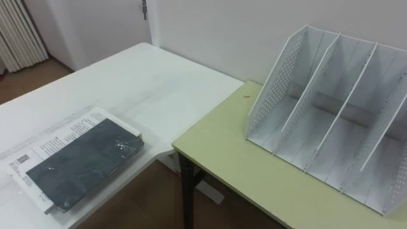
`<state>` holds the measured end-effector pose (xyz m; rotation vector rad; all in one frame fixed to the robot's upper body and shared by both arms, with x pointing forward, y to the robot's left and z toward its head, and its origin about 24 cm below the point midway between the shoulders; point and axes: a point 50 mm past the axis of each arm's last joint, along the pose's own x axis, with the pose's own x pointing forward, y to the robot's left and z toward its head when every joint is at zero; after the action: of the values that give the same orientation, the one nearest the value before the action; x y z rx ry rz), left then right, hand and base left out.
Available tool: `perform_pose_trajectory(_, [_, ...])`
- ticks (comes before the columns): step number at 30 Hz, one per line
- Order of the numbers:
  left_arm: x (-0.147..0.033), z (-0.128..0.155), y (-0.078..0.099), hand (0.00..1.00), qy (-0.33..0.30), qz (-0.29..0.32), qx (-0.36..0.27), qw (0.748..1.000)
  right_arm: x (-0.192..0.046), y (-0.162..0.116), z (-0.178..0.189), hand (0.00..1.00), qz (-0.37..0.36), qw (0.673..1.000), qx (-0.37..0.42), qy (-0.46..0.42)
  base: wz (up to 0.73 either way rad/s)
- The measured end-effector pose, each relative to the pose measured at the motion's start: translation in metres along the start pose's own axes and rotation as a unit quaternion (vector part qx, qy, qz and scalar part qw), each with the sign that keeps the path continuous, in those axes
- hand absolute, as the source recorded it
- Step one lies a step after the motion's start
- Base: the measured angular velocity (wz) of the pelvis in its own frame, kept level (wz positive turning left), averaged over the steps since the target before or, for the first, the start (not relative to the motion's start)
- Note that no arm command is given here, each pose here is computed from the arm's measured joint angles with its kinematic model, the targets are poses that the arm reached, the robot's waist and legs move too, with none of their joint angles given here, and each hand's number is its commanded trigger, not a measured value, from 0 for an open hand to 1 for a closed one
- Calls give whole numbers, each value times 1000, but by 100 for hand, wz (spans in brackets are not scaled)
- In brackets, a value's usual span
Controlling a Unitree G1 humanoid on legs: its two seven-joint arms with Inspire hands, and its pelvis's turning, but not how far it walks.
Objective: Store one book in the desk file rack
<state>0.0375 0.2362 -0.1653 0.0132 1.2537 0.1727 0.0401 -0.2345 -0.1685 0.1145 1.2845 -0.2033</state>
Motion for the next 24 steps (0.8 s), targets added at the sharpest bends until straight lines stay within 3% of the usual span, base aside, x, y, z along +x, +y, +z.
perform_pose_trajectory(6, [2, 9, -1, 0, -8, -3, 40, 999, 0, 1, 1, 0, 5, 1000, -6, 0, 0])
perform_pose_trajectory(14, [3, 28, -7, 0, -42, -14, 138, 989, 0, 2, 1, 0, 11, 1000, -7, -5, -1])
perform_pose_trajectory(24, [2, 49, -26, 0, -84, -31, 285, 954, 1, 4, 7, 0, 15, 1000, -2, -13, 0])
